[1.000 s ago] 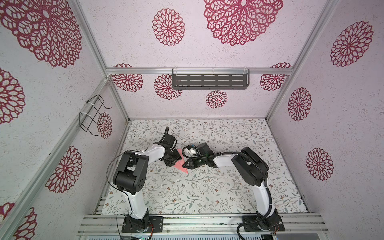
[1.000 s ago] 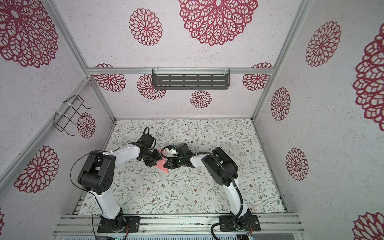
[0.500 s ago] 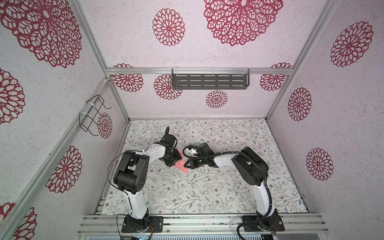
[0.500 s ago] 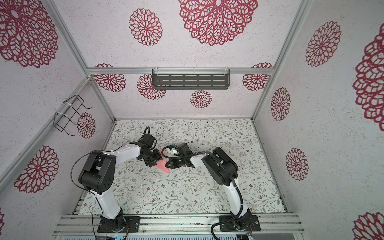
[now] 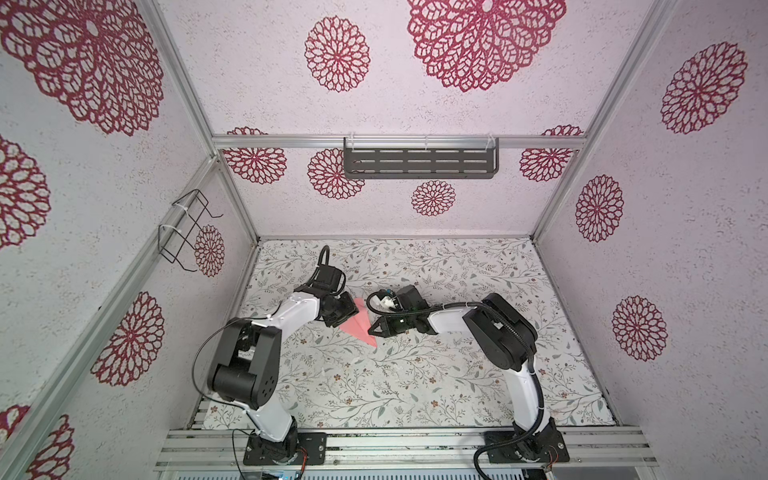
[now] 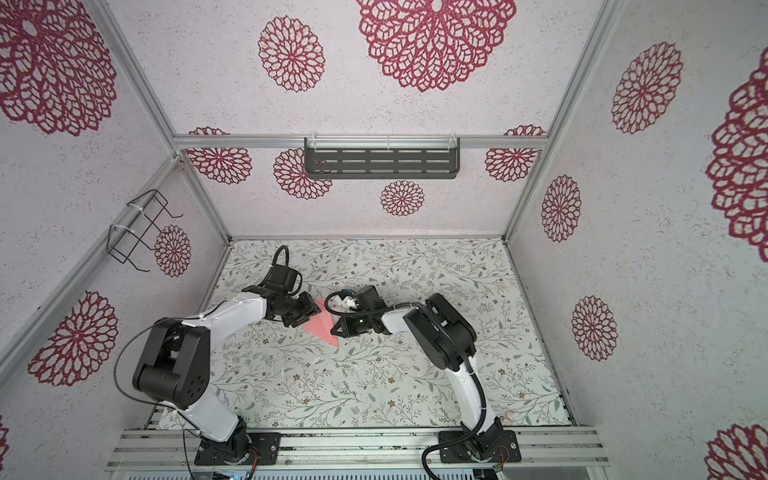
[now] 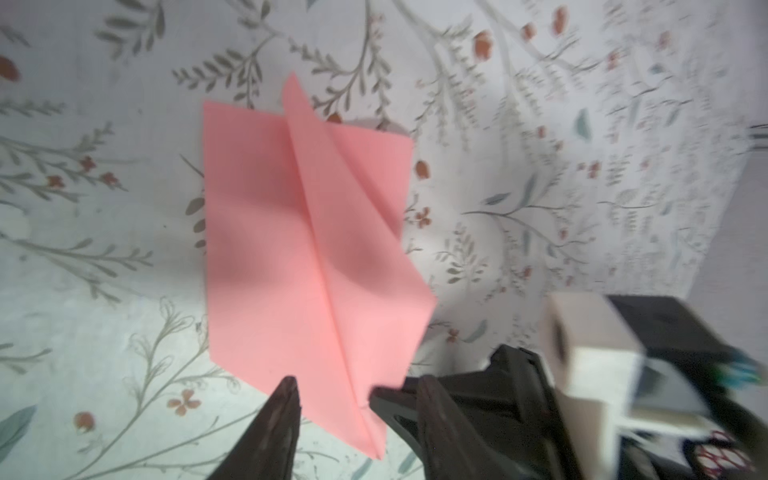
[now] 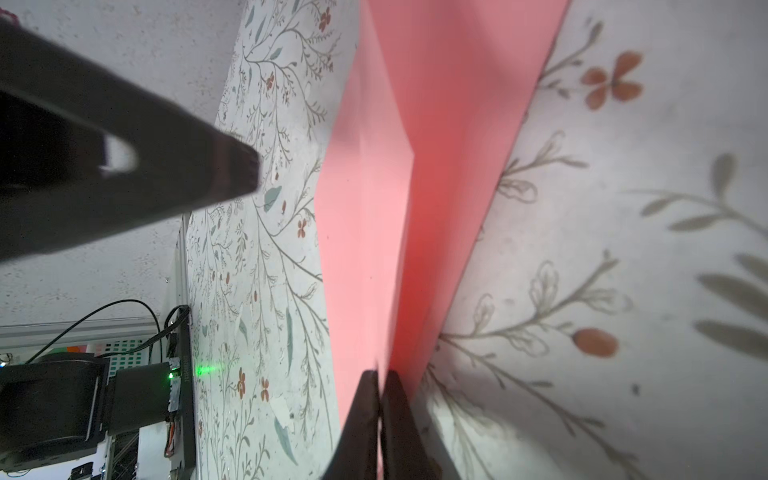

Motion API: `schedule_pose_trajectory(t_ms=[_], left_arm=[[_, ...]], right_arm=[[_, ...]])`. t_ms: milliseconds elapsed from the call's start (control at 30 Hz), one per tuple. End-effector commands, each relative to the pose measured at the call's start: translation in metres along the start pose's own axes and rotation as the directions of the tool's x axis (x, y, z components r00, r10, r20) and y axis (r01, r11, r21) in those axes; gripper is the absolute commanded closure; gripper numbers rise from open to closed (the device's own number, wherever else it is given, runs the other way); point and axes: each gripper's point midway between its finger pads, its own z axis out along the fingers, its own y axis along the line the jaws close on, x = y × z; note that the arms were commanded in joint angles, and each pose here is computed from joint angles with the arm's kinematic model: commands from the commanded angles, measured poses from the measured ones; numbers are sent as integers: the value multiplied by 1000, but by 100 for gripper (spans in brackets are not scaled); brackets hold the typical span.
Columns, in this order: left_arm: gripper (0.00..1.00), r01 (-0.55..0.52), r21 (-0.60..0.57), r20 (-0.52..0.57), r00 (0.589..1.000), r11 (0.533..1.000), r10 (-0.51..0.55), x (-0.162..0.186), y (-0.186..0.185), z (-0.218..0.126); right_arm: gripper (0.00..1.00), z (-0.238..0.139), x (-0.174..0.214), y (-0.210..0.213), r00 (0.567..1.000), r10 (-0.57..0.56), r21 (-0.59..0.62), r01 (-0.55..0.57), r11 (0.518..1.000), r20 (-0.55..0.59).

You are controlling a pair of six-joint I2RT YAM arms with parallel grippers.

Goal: Fold a paper plane with a square sheet of paper (pick it up from the middle)

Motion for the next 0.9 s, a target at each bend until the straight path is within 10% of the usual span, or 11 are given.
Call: schedule_pose_trajectory(t_ms=[0,333,867], left_arm=[[57,-59,138,58,997,989,51,-7,-22,-9],[81,-10,201,-17,1000,979,14,4,-19,28],[88,62,85,-64,996,994,-57,11,17,60]], right_arm=[[90,4,10,-17,998,41,46,-39,998,-40],[89,9,12,-22,996,60,64,-55,996,-69],[87,14,21,-32,989,97,99,-86,991,-114]])
